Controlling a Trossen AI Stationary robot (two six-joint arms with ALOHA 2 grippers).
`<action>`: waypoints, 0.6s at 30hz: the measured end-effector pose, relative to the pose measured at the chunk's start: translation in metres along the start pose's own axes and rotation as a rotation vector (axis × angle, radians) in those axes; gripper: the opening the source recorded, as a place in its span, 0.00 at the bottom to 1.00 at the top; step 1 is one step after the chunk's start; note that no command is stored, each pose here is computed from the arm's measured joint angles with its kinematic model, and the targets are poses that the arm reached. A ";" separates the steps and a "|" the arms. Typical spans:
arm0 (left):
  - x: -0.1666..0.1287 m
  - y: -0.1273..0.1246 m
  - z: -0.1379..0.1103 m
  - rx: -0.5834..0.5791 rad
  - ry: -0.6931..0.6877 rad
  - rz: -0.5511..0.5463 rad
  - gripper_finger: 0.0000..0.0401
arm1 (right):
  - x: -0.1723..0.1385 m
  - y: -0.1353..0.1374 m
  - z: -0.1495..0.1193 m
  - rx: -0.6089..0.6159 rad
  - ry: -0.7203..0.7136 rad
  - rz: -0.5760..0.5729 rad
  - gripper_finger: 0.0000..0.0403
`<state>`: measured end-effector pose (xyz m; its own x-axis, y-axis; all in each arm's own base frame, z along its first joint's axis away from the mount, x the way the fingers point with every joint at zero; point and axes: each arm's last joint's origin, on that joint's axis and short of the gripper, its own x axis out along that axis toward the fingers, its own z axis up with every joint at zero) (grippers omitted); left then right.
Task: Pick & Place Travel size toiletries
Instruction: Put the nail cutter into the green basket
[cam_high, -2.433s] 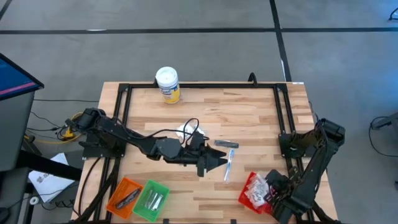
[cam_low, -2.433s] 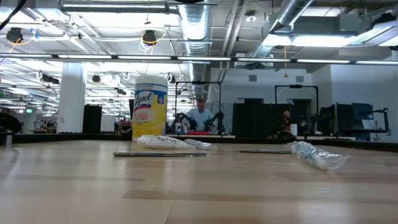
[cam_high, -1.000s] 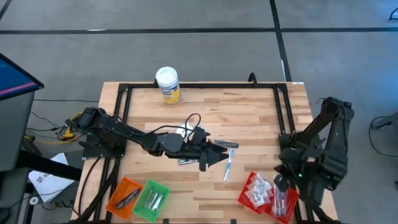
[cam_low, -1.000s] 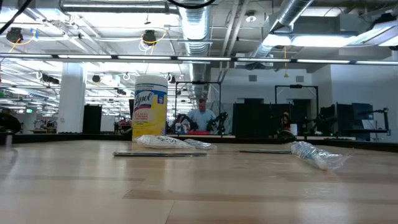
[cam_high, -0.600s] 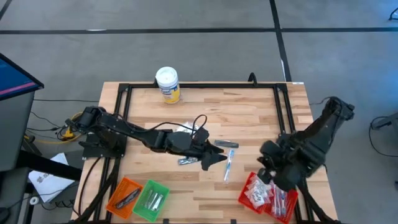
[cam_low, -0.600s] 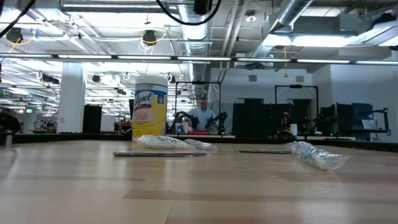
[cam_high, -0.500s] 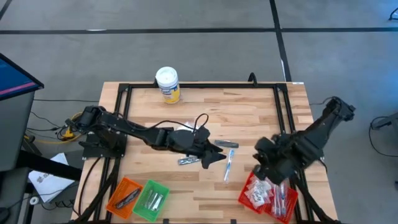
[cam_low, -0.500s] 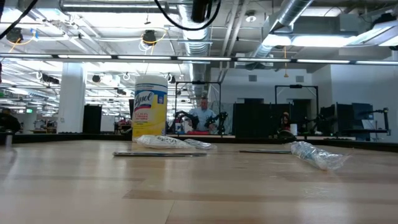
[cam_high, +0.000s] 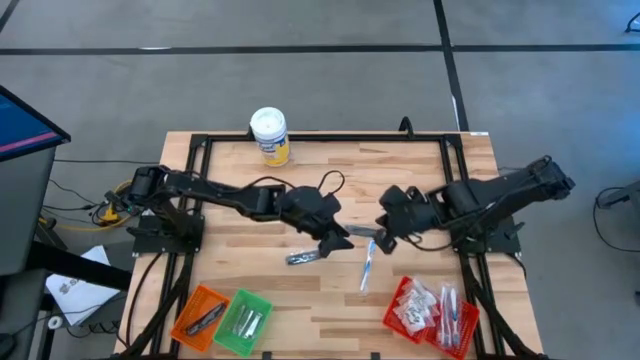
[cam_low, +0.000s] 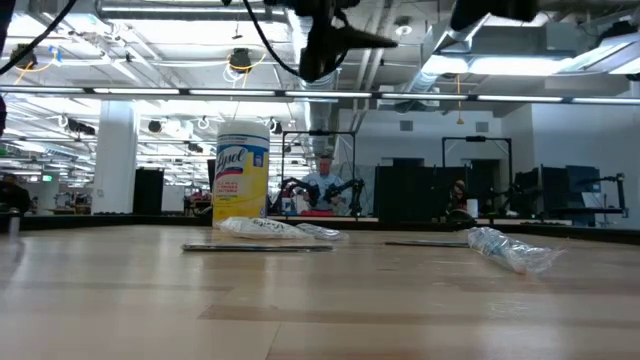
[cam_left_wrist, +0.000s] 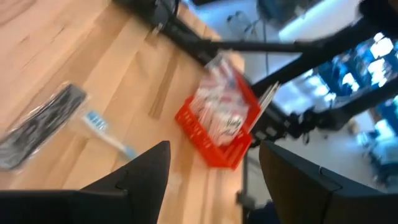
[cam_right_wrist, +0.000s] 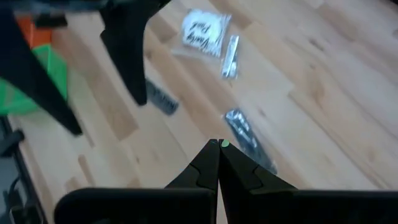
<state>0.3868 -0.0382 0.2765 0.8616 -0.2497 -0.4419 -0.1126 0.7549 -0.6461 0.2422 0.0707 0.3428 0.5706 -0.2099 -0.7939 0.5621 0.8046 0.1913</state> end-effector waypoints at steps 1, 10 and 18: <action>0.000 0.002 0.000 0.014 0.019 0.007 0.60 | 0.001 -0.002 0.003 0.009 -0.005 -0.006 0.00; -0.004 0.020 -0.004 0.107 0.130 0.100 0.60 | 0.007 -0.006 0.017 -0.094 -0.026 0.047 0.00; -0.007 0.032 -0.002 0.358 0.156 0.197 0.60 | 0.016 -0.012 0.022 -0.108 -0.030 0.069 0.00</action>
<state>0.3760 -0.0133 0.2573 0.7527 -0.1479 -0.6416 -0.0650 0.9530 -0.2959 0.2580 0.0456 0.3406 0.6242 -0.1676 -0.7631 0.4544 0.8724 0.1801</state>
